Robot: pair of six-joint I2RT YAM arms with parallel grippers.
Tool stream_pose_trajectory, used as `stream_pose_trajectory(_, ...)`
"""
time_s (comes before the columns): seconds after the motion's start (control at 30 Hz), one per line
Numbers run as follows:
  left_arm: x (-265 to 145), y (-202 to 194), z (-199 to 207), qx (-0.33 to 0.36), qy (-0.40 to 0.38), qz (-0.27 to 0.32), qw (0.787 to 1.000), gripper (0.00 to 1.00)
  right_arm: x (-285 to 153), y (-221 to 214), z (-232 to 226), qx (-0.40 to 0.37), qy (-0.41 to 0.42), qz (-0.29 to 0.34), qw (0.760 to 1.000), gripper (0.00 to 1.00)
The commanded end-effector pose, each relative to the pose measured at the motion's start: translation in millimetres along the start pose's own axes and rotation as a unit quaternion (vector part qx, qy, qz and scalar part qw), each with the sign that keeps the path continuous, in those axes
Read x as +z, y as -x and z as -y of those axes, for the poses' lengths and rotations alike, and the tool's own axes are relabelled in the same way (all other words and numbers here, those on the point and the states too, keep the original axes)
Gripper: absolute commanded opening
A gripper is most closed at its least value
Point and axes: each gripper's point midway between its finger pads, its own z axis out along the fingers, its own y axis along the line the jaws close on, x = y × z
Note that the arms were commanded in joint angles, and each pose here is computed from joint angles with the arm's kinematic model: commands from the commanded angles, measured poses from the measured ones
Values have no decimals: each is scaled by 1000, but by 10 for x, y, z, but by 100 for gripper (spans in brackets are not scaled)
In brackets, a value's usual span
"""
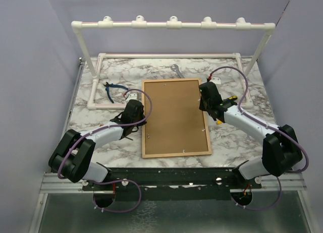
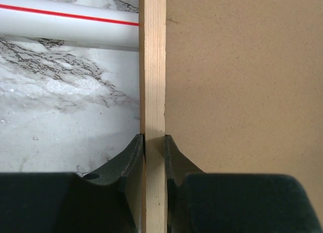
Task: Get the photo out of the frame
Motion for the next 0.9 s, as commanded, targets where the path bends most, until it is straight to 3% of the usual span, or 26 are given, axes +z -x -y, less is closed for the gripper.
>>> stream_pose_trajectory(0.0, -6, 44, -100, 15, 28, 7, 999, 7, 41, 48, 58, 2, -26, 5, 1000, 1)
stream_pose_trajectory(0.1, -6, 46, -93, 19, 26, 7, 999, 0, 56, 44, 52, 1, -26, 4, 1000, 1)
stream_pose_trajectory(0.87, -4, 28, -87, 42, 26, 3, 999, 0, 172, 126, -68, -5, -16, 6, 1000, 1)
